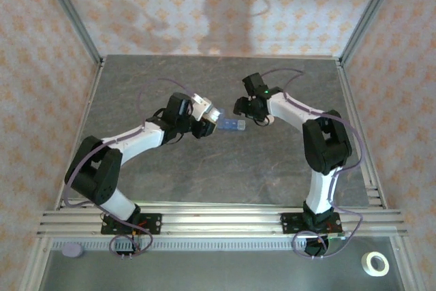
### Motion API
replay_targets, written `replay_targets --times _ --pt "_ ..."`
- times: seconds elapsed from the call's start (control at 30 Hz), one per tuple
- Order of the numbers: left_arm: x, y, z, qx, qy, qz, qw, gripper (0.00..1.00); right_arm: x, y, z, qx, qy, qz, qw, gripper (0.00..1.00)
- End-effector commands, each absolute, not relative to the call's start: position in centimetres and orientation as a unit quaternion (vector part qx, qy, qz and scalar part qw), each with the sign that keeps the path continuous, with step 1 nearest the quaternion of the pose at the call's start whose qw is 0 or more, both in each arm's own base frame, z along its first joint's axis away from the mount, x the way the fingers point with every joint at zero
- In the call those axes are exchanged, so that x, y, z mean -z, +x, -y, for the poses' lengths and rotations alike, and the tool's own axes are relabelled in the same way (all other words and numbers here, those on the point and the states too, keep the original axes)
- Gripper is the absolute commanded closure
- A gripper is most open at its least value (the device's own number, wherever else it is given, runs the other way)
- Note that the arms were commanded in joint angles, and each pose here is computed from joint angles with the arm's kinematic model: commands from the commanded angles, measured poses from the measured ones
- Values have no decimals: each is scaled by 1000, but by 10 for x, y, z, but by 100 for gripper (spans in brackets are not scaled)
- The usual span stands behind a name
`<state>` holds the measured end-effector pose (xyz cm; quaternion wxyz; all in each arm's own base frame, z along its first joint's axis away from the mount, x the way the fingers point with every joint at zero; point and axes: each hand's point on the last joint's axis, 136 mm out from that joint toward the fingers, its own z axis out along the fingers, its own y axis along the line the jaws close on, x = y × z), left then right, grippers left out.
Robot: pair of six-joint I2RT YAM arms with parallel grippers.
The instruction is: Sort the pills into containers
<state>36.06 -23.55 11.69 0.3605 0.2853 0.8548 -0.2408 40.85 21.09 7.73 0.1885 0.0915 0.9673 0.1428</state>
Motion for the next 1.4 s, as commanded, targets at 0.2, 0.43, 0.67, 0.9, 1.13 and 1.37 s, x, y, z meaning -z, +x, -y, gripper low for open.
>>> replay_targets --times 0.2,0.43,0.67,0.9,1.13,1.37 --pt "-107 369 240 218 303 -869 325 100 -76 409 -219 -119 63 -970 203 36" --pt "-93 371 236 192 306 -885 293 100 -67 406 -219 -106 56 -973 196 37" --pt "-80 370 234 179 310 -896 261 100 -57 403 -220 -104 55 -975 187 37" --pt "-71 370 237 169 318 -903 237 100 -51 402 -221 -103 56 -977 180 37" --pt "-64 372 235 151 318 -911 217 100 -45 401 -221 -102 58 -978 174 38" --pt "-62 373 231 125 321 -918 197 100 -42 400 -221 -101 58 -978 172 38"
